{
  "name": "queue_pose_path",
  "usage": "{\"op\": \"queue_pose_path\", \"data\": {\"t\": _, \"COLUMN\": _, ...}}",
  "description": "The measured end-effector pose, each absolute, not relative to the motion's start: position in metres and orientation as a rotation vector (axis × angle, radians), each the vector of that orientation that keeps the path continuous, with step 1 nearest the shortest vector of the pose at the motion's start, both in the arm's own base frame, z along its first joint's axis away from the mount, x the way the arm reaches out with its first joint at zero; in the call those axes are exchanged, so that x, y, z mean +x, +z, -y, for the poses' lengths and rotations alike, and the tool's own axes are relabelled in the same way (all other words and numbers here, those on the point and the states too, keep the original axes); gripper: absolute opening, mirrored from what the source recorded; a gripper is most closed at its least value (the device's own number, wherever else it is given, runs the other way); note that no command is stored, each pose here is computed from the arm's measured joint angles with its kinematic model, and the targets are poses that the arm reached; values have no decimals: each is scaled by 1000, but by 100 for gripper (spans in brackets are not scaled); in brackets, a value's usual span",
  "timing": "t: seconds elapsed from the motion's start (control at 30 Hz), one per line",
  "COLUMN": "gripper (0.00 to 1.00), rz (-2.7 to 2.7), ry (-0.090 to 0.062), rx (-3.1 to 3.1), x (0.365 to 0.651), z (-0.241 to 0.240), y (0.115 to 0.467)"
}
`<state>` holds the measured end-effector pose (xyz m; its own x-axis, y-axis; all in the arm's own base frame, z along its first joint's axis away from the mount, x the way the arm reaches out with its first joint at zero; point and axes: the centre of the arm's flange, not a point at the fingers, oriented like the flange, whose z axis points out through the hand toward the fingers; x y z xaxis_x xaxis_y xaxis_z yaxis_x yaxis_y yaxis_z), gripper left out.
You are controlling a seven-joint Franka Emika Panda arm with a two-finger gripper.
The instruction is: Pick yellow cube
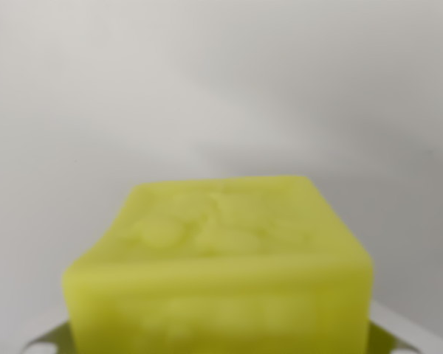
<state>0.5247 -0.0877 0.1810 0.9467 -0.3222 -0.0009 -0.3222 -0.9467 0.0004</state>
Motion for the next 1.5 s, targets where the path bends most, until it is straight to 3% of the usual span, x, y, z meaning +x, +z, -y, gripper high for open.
{"op": "queue_pose_path", "data": {"t": 1.5, "gripper": 0, "rz": 513, "ry": -4, "rx": 3099, "x": 524, "z": 88, "y": 293}}
